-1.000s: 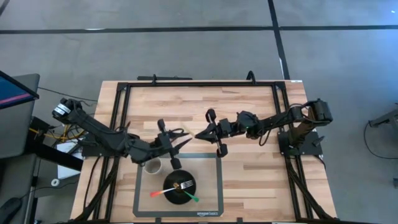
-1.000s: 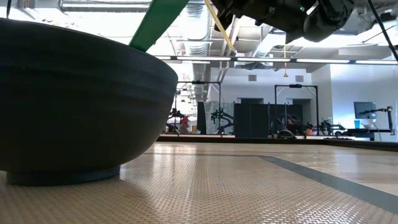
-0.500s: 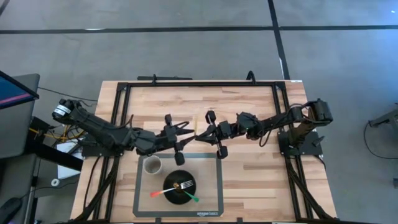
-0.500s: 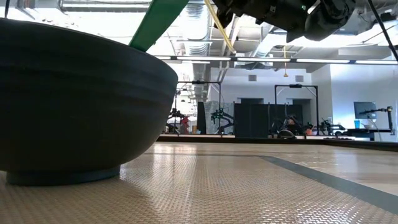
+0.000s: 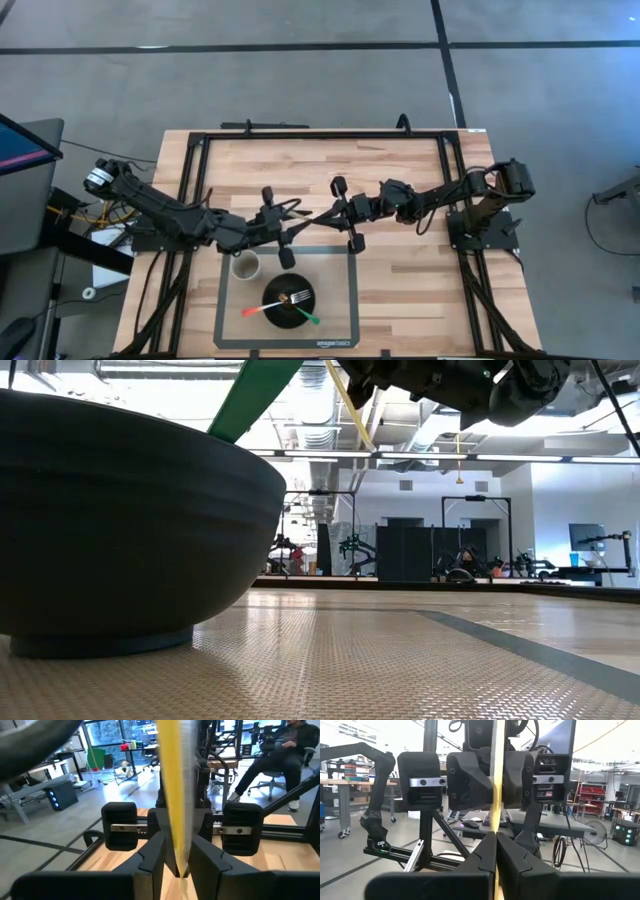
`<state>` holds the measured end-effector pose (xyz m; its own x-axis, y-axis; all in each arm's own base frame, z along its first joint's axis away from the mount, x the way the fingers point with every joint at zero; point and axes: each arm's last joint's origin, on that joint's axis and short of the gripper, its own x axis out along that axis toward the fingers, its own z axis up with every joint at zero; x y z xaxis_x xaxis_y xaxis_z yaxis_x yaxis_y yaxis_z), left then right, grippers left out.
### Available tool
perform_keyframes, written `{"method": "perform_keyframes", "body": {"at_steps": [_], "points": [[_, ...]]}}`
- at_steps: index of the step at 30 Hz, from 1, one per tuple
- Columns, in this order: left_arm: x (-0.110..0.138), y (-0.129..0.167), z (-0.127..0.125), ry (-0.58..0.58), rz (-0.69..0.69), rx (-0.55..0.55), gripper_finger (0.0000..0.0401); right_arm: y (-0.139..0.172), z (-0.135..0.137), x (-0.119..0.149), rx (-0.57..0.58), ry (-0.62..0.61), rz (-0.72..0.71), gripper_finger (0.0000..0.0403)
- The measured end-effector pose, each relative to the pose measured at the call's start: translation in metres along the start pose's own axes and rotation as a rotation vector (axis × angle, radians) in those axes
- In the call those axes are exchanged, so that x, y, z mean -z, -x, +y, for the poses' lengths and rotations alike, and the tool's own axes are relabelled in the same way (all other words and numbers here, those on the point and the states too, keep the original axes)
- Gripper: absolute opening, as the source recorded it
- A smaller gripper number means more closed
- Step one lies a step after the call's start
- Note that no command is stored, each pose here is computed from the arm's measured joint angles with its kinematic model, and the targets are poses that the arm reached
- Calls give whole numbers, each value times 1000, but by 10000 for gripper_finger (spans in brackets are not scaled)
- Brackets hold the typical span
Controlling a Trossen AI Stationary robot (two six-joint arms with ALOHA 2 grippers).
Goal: Pick & Place Utensil
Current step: Put the yellow straw into the gray cup
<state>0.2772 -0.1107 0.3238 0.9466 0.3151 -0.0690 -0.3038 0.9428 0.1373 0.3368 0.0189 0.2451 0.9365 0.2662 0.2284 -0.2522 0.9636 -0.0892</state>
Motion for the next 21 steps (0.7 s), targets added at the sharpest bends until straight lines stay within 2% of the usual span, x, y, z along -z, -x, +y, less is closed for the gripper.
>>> {"method": "perform_keyframes", "body": {"at_steps": [7, 16, 21], "points": [[1, -2, 1, -6, 2, 54, 9, 0, 0, 3, -2, 56, 29, 9], [8, 1, -3, 5, 70, 74, 6, 0, 1, 7, -6, 53, 64, 73], [17, 18, -17, 50, 153, 124, 7, 1, 1, 8, -7, 47, 89, 100]]}}
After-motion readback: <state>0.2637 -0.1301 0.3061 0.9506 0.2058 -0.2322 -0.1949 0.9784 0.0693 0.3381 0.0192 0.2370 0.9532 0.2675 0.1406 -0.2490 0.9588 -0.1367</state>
